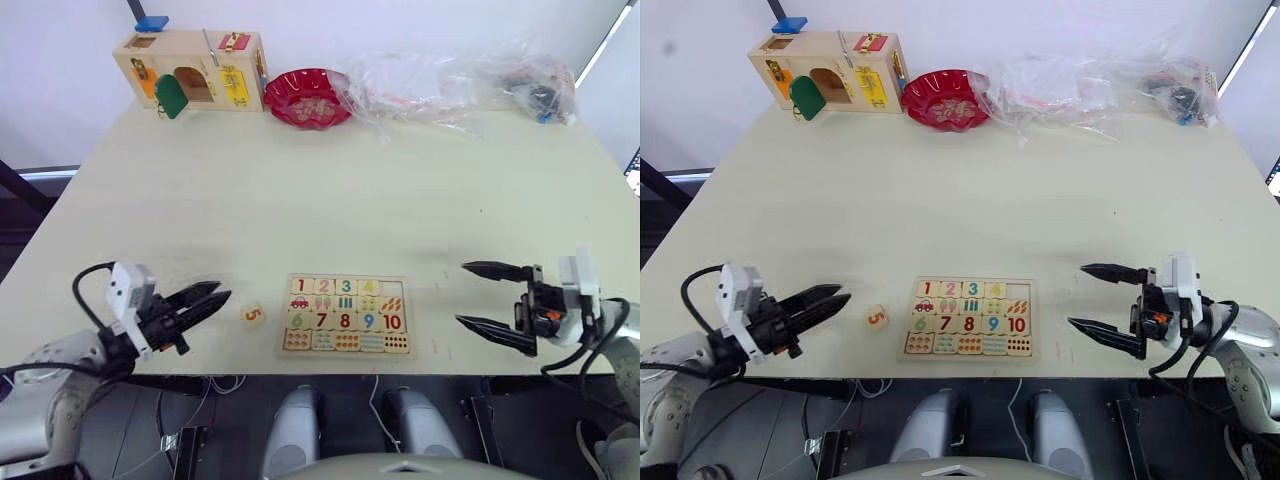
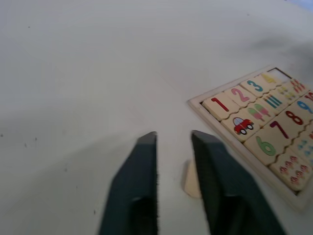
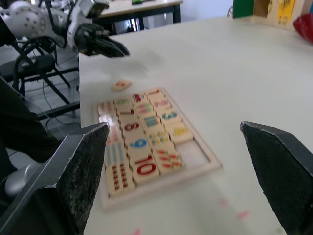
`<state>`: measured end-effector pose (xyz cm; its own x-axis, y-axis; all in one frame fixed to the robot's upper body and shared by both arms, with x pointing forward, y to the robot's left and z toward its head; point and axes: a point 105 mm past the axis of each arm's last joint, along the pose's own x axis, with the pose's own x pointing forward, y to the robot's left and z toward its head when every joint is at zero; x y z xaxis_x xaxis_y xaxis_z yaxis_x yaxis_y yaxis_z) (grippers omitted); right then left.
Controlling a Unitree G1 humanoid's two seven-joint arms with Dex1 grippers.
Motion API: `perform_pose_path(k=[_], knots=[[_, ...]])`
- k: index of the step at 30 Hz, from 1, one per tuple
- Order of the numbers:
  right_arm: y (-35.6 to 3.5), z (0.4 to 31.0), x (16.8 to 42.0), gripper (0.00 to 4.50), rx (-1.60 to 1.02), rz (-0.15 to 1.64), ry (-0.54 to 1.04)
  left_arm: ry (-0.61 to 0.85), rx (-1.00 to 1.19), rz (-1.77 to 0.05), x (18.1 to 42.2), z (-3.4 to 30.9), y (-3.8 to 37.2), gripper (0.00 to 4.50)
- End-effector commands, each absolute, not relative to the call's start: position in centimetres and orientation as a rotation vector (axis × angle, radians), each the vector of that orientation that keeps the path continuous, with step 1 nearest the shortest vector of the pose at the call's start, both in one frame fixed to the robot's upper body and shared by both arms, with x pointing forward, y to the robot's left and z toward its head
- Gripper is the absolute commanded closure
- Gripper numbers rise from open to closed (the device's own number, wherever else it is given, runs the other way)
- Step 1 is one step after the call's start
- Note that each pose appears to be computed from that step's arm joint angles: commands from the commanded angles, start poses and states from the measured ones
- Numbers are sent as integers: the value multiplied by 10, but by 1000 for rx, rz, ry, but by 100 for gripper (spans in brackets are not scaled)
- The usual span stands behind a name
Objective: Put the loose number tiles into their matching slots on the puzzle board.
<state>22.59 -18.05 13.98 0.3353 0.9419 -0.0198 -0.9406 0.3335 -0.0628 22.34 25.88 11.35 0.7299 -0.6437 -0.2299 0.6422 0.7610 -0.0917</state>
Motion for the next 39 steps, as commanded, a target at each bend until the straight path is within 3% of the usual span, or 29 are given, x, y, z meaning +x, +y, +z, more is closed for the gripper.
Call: perform_pose_path(k=[1, 2, 4, 5, 14, 29, 39], knots=[[-196, 142, 219, 0, -78, 1212, -16, 257, 6, -704, 211, 114, 271, 142], [-199, 139, 217, 0, -75, 1205, -3, 270, 6, -704, 207, 111, 274, 119], [-205, 136, 214, 0, -67, 1192, 16, 292, 2, -714, 202, 108, 276, 26], [-207, 135, 213, 0, -66, 1187, 18, 300, 2, -720, 200, 107, 277, 6], [-209, 135, 209, 0, -64, 1173, 15, 330, 58, -829, 202, 110, 276, 6], [-193, 150, 207, 0, -90, 1272, -32, 433, 274, -1215, 224, 118, 263, 6], [-189, 152, 206, 0, -120, 1270, -53, 398, 300, -1191, 236, 106, 247, 6]])
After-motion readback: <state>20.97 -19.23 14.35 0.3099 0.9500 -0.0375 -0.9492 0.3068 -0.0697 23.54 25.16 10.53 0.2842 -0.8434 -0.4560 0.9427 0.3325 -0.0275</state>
